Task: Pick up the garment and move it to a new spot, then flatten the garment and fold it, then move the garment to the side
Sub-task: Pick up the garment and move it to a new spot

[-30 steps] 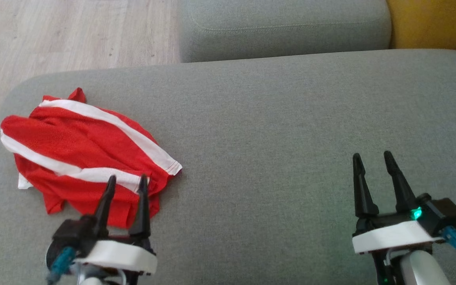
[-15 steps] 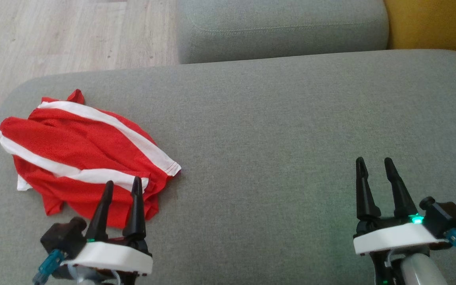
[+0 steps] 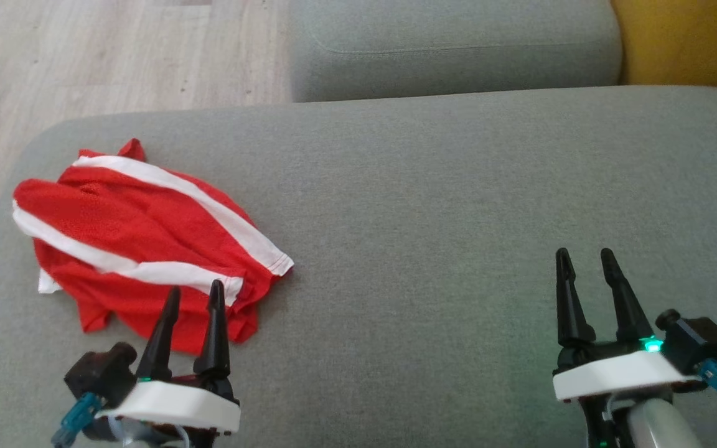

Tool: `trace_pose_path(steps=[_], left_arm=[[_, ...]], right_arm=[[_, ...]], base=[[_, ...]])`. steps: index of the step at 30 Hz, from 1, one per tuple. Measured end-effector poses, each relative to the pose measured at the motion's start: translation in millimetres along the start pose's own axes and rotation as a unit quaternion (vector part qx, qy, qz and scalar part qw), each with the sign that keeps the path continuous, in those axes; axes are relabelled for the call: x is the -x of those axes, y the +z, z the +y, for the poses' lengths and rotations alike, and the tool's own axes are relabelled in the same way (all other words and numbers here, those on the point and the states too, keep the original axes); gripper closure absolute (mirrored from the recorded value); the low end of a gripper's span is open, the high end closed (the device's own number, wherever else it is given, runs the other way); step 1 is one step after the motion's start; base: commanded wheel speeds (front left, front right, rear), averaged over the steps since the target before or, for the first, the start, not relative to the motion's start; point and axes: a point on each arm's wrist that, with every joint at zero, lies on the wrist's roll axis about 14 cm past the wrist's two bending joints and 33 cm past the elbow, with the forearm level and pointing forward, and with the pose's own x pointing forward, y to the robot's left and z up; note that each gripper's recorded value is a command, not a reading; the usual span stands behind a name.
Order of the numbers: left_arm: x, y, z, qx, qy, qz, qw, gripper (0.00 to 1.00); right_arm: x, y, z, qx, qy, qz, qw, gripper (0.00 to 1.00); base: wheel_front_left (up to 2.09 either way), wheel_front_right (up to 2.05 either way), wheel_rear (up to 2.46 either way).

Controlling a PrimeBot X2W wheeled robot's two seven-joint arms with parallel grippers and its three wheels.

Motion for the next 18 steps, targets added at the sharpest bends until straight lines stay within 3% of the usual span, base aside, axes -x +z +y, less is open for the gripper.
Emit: trace_pose_path(steps=[18], left_arm=[[32.2, 29.3, 48.4, -0.019, 0.090, -0.047, 0.995, 0.00]], right_arm=[[-16.3, -19.0, 66.9, -0.007, 0.102, 0.029, 0.994, 0.00]], base=[[0.00, 0.00, 0.00]])
